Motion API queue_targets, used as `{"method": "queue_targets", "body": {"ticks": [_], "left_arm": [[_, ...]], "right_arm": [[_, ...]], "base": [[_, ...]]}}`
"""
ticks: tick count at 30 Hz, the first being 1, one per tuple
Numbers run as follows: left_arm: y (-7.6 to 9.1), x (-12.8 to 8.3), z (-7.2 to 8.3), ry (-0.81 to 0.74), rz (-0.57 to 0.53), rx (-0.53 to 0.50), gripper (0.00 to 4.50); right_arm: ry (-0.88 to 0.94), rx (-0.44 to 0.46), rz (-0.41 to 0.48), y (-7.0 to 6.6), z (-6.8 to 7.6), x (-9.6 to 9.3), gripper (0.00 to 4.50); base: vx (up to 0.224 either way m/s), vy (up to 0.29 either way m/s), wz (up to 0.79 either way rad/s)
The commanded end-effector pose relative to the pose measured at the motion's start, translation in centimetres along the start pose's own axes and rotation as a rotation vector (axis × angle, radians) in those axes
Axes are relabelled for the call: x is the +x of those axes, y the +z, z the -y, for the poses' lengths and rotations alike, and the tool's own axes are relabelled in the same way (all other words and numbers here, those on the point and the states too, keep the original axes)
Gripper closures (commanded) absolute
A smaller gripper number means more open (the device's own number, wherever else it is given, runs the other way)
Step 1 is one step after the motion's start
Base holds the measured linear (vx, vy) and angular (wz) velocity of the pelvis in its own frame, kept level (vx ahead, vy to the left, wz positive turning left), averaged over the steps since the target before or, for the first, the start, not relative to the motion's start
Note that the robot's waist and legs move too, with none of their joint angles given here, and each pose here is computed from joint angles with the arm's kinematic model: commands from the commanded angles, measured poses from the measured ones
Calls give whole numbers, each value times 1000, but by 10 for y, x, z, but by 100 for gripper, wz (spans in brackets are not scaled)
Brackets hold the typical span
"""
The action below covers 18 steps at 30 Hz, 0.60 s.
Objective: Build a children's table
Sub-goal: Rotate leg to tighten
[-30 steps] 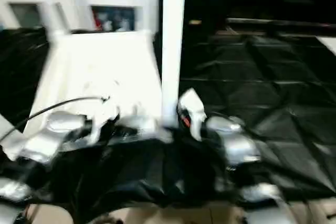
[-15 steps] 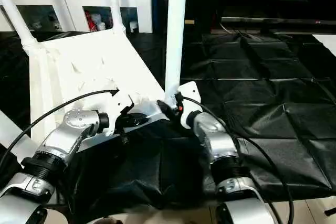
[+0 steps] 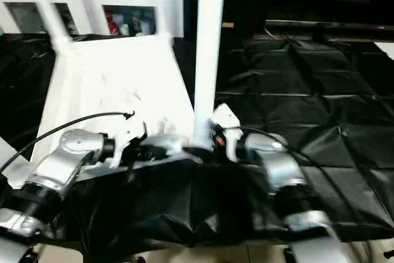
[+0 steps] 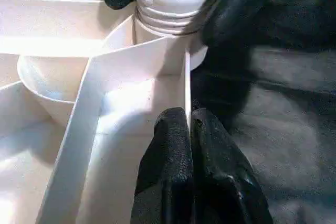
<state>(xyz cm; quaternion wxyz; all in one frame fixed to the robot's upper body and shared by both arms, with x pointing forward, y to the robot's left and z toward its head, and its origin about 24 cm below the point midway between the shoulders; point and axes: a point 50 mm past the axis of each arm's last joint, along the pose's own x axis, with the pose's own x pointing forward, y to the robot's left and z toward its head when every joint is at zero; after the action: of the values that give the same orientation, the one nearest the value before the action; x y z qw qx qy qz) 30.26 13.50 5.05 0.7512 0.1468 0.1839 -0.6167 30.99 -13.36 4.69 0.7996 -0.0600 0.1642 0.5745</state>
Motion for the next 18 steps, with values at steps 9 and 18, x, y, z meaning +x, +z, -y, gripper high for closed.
{"method": "queue_targets", "body": {"ticks": [9,18], "left_arm": [[11,0,12,-172,51,35,450],[10,1,10,-165,49,41,450]], "right_arm": [[166,2,-28,2,-13,0,157],[197,15,-28,0,-19,4,185]], "base": [[0,0,0],[0,0,0]]}}
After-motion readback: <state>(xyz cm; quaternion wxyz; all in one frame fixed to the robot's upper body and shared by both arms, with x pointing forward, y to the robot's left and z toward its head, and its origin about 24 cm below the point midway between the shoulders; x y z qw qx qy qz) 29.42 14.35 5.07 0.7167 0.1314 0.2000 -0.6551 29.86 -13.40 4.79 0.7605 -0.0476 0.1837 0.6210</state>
